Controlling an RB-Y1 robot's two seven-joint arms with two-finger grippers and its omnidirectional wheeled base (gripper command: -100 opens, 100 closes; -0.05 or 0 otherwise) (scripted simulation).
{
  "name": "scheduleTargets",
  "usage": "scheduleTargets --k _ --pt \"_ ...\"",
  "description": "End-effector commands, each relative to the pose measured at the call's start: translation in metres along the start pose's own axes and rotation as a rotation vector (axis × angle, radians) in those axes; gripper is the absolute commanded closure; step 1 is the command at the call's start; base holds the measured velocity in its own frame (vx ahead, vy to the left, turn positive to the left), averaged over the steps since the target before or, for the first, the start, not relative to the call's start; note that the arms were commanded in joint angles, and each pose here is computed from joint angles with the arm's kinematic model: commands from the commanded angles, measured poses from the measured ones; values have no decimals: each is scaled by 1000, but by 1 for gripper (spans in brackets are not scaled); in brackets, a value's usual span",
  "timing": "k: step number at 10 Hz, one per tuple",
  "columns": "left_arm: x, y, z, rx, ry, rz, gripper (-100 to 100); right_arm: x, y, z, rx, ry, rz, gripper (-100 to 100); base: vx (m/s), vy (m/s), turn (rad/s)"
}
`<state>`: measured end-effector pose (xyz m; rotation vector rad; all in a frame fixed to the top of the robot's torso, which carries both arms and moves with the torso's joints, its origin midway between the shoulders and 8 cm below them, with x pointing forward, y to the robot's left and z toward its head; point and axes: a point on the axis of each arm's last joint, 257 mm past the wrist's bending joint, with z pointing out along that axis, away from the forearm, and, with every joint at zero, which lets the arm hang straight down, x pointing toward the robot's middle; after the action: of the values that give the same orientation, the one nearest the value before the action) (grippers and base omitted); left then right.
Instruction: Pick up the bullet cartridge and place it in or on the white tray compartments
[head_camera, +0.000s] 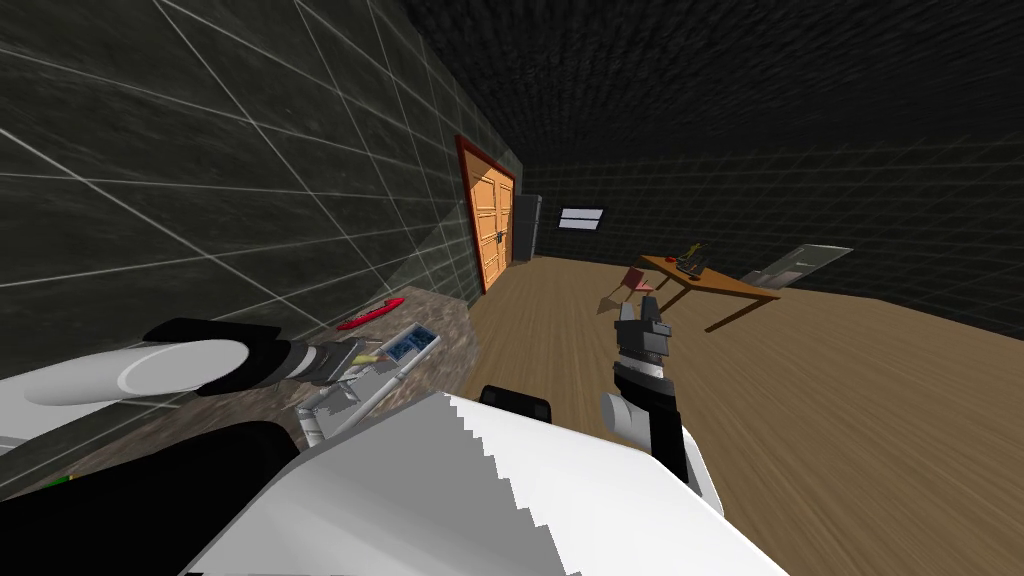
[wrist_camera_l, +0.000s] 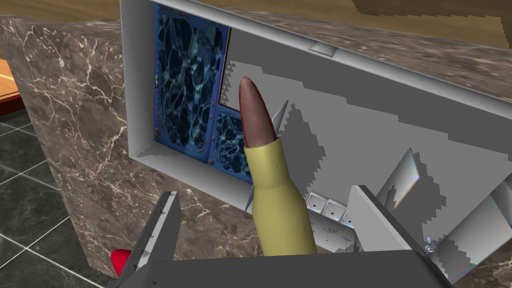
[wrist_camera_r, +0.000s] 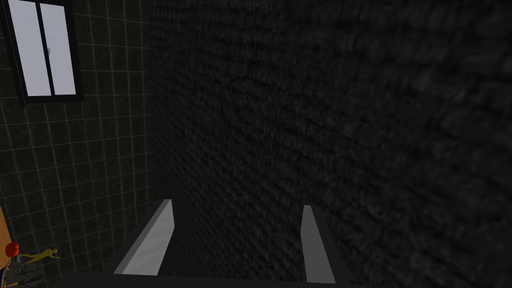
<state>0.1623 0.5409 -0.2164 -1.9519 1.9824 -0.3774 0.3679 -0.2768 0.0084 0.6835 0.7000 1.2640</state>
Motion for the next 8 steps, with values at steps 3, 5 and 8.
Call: scheduleTargets --k 3,5,8 --pt "7 -16 -17 2 11 19 -100 0 0 0 0 0 0 0 16 15 77" --pt "12 -24 -25 2 17 30 -100 0 0 0 0 0 0 0 25 18 65" --pt "20 -35 -37 0 27 48 -100 0 0 0 0 0 0 0 16 17 62"
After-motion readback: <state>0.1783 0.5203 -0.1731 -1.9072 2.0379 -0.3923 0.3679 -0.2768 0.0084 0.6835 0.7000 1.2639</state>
